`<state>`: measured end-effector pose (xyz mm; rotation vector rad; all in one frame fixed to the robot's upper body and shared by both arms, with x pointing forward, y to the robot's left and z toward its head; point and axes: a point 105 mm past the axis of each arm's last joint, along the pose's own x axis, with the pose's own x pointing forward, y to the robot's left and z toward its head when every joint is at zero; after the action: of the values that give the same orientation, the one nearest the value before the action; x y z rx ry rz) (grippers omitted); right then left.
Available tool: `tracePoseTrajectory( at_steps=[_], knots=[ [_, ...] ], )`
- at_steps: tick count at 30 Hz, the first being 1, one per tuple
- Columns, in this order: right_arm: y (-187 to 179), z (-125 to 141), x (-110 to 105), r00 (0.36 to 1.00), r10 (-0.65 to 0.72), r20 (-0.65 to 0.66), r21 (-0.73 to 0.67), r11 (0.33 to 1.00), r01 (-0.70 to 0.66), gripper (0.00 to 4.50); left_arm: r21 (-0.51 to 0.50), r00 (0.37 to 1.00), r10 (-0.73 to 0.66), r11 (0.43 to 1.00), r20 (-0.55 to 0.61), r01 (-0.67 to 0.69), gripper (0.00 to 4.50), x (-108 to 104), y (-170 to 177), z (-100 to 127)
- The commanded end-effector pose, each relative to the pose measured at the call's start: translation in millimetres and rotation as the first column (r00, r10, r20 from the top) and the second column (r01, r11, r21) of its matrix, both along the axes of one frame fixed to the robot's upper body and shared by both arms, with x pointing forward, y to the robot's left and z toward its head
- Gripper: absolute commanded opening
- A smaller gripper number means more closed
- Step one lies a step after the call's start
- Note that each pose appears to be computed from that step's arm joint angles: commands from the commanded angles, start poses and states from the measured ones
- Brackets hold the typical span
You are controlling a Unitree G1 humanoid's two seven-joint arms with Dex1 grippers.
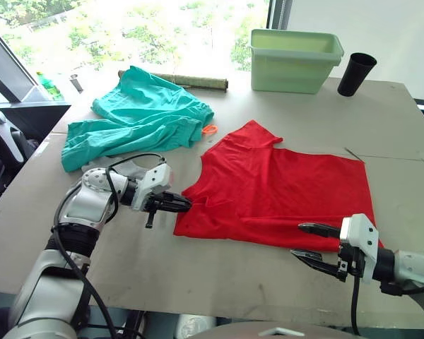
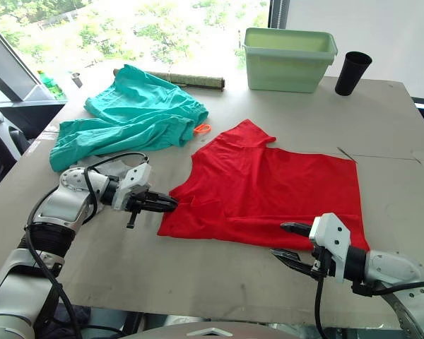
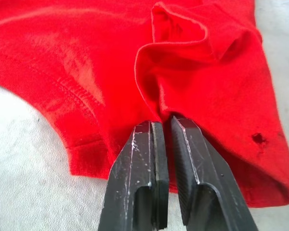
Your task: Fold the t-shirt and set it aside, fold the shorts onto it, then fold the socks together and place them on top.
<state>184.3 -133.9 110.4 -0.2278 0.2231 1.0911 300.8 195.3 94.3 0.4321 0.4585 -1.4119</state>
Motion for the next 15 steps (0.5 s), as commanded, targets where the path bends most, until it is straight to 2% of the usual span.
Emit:
tracePoseTrajectory(
  at_steps=[1,3,4,12,15],
  knots=[
    [8,16,-2,0.996,0.048,0.076,0.02,0.999,-0.05,2.65,0.001,1.0,-0.006,1.0,0.017,0.006,0.46,2,3,8],
    [10,17,-3,0.994,0.062,0.089,0.015,0.998,-0.064,2.65,-0.001,1.0,-0.006,1.0,0.016,0.006,0.46,3,3,8],
    [11,16,-4,0.994,0.063,0.088,0.016,0.998,-0.065,2.65,-0.003,1.0,-0.005,1.0,0.018,0.005,0.21,3,2,8],
    [10,1,0,0.997,0.057,0.057,-0.027,0.998,-0.055,2.65,-0.002,0.997,-0.01,1.0,0.082,0.01,0.21,11,3,21],
    [13,3,0,0.995,0.074,0.069,-0.015,0.997,-0.073,2.65,0.003,0.991,-0.021,1.0,0.129,0.021,0.21,17,0,29]
  ],
)
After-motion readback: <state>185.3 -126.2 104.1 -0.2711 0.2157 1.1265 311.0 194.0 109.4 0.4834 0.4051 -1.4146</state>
